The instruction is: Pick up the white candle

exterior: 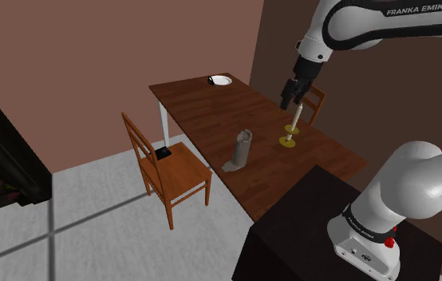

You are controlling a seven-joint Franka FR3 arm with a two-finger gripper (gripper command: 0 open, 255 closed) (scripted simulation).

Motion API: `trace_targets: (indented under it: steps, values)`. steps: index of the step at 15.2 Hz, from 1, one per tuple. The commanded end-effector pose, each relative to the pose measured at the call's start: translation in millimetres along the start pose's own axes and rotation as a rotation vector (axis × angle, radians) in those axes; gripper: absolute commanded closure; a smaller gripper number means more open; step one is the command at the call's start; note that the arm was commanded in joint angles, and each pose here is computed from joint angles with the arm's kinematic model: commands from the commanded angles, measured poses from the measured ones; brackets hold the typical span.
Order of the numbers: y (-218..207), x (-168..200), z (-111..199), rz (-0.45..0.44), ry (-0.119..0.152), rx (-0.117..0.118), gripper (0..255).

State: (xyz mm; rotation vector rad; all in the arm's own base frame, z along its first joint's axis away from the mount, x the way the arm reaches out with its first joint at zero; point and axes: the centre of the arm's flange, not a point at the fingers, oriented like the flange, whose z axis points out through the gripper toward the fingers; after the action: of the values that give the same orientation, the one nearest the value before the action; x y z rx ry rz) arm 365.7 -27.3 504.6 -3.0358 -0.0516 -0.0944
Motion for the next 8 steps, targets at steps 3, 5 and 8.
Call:
trace_targets:
  steps: [3,5,8]
  values:
    - [5,23,45,-0.097,0.018,-0.01,0]
    - [7,36,67,-0.144,0.025,-0.015,0]
    - [10,56,100,-0.215,0.035,-0.022,0]
